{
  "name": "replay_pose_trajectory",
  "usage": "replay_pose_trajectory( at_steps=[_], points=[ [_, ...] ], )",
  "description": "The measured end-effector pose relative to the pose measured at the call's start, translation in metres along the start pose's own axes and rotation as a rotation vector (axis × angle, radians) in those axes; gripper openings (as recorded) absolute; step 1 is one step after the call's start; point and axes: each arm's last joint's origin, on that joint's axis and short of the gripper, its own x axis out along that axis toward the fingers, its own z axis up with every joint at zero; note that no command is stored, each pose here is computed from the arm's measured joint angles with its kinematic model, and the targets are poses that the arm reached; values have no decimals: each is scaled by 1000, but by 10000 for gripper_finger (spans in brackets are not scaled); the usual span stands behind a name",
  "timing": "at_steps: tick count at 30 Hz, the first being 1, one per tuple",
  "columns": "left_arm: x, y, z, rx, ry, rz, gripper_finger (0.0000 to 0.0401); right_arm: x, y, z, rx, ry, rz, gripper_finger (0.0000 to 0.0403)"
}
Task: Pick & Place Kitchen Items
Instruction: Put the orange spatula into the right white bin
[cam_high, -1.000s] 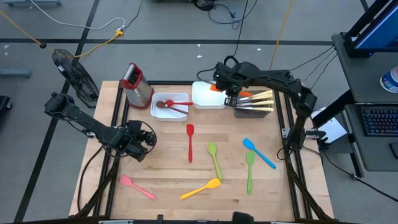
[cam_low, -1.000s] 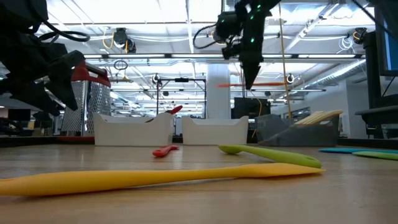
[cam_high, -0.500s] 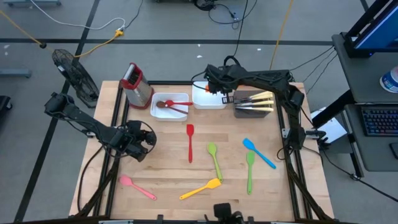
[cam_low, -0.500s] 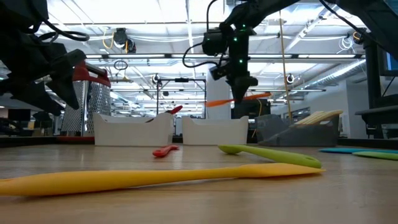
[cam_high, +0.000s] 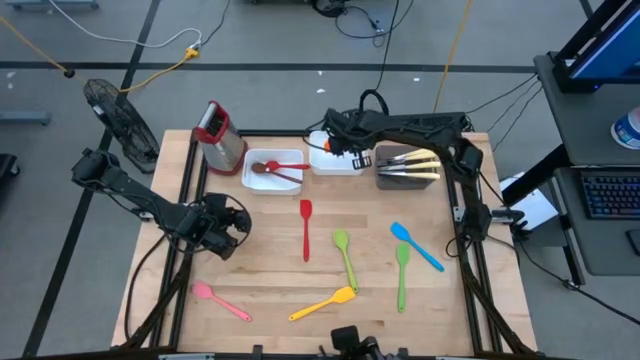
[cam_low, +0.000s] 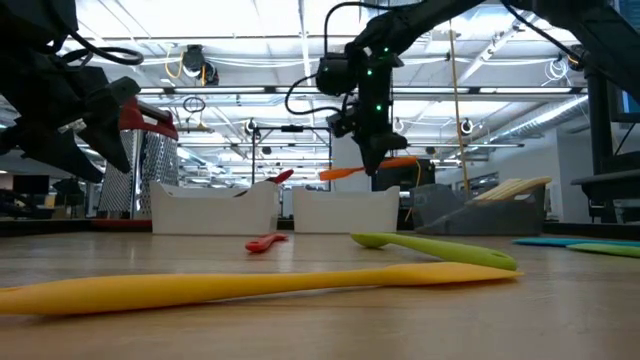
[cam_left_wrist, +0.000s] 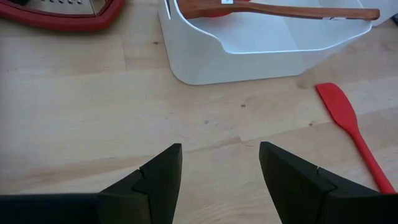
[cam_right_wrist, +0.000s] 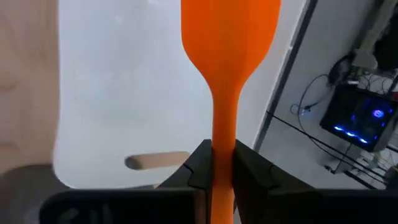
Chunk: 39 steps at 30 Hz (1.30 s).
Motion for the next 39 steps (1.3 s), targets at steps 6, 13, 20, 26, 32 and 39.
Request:
replay_pose_trajectory(
  at_steps=[6, 13, 20, 26, 32, 39],
  points=[
    [0, 0, 0, -2, 0, -3, 220, 22, 10, 15, -88, 70, -45, 28],
    [0, -1, 0, -4, -5, -8, 220, 31, 16, 22, -109, 64, -39, 33],
    [0, -1, 0, -1, -8, -7, 220, 28, 14, 29, -123, 17, -82, 39],
    [0, -1, 0, 6, -8, -7, 220, 28, 12, 32, -112, -12, -107, 41],
    [0, -1, 0, 7, -9, -7, 219, 28, 11, 33, -104, -21, -111, 48],
    [0, -1, 0, 8, -9, -7, 219, 27, 11, 35, -93, -66, -93, 102]
  ],
)
